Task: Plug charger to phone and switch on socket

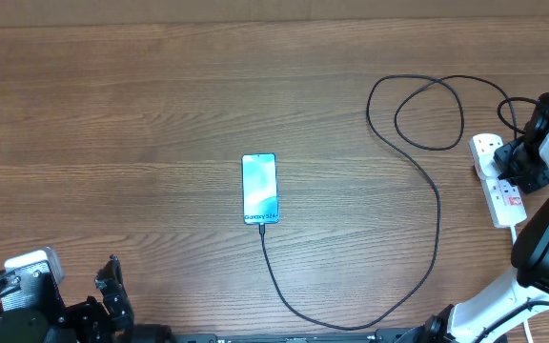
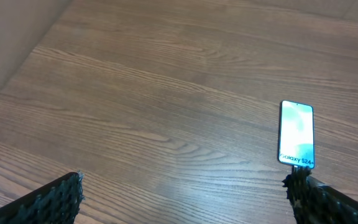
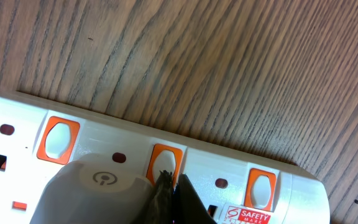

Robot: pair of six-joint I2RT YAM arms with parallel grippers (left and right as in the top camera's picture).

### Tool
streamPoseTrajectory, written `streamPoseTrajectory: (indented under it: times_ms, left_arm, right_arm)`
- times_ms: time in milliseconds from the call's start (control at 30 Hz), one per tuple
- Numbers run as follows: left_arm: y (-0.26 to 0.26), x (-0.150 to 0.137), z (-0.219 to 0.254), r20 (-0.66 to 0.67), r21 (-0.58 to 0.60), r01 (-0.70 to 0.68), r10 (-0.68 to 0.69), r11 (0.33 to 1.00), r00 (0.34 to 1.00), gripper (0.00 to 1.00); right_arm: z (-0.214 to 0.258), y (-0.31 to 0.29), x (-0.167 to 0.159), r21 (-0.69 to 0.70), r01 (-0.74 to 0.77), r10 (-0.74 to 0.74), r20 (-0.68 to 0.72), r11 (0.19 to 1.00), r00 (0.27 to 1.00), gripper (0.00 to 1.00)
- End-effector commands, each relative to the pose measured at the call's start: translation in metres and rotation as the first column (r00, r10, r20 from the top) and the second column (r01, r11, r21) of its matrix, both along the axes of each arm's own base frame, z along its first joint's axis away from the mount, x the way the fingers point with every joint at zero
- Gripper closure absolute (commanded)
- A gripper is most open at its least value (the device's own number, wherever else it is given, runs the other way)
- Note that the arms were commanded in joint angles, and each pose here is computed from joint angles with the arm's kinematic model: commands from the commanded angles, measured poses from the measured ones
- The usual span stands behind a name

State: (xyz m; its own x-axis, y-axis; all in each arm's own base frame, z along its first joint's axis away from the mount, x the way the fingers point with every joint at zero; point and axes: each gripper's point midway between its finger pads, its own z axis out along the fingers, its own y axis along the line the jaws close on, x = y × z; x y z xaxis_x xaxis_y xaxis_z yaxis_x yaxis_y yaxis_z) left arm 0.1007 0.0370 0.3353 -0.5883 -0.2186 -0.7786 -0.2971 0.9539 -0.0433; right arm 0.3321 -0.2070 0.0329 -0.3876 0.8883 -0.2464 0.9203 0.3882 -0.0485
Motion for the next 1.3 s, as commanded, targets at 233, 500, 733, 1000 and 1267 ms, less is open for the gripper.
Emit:
streamPoseTrajectory:
  times_ms: [233,500,733,1000,1267]
  left_arm:
    - [0.003,-0.003,0.002,0.019,0.0,-0.024,0.024,1.0,1.0,0.0]
    - [0.003,-0.003,0.002,0.019,0.0,-0.024,0.024,1.0,1.0,0.0]
    - [0.003,-0.003,0.002,0.019,0.0,-0.024,0.024,1.0,1.0,0.0]
    - [0.003,-0.003,0.002,0.019,0.0,-0.024,0.024,1.0,1.0,0.0]
    - [0.003,-0.003,0.002,0.019,0.0,-0.024,0.024,1.0,1.0,0.0]
  right_arm:
    - [-0.009,0.022,0.022,0.038,-0.07,0.067,0.066,0.997,0.996,0.96]
    - [-0.012,0.042,0.017,0.074,-0.105,0.103,0.024,0.992,0.994,0.96]
    - [-0.013,0.055,0.012,0.095,-0.128,0.13,-0.009,0.987,0.992,0.96]
    - [-0.002,0.022,-0.02,-0.026,0.035,-0.038,-0.127,0.999,0.991,0.96]
    - [0.06,0.011,-0.018,0.116,0.06,-0.051,-0.081,0.991,0.995,0.96]
